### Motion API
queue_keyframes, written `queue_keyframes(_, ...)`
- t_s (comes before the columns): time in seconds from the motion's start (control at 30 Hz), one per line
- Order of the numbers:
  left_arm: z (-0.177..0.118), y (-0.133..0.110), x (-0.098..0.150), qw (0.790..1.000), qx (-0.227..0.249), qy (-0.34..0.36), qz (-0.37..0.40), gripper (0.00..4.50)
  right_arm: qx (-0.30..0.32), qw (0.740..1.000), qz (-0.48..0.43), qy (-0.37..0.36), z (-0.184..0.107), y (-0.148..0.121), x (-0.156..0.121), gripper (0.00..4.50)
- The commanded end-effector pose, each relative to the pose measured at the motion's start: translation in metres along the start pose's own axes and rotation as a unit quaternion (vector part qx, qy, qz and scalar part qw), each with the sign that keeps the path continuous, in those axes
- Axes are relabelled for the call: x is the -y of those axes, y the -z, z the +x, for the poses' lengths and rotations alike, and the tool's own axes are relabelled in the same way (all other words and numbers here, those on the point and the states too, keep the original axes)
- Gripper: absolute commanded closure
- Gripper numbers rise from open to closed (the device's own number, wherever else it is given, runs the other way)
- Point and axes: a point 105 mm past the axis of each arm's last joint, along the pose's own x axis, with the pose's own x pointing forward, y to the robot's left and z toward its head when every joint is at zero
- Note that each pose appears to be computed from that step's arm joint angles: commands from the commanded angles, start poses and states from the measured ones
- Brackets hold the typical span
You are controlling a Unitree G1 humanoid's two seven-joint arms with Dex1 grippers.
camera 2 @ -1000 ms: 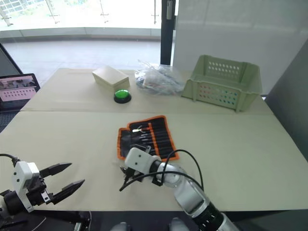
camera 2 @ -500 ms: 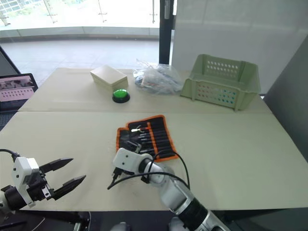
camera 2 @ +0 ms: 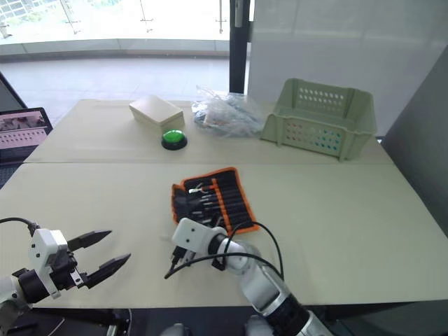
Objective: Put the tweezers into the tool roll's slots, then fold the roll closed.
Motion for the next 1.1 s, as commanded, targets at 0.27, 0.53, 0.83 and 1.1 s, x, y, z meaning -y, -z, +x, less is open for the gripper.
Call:
queue_keyframes(0.27, 0.023, 0.0, -0.009, 0.998, -0.008, 0.056, 0.041, 0.0, 0.082, 0.992, -0.024, -0.097, -0.055, -0.015, 0.002, 4.46)
queue_keyframes(0.53, 0.07, 0.001, -0.017, 0.975, -0.01, 0.182, 0.126, 0.0, 0.07, 0.986, -0.044, -0.145, -0.091, -0.007, 0.0, 4.46)
queue_keyframes(0.83, 0.123, -0.01, -0.016, 0.941, 0.014, 0.29, 0.174, 0.0, 0.056, 0.99, -0.048, -0.122, -0.095, -0.004, 0.007, 4.46)
queue_keyframes(1.1, 0.145, -0.014, -0.01, 0.918, 0.031, 0.353, 0.177, 1.17, 0.044, 0.993, -0.042, -0.098, -0.097, -0.004, 0.006, 4.5)
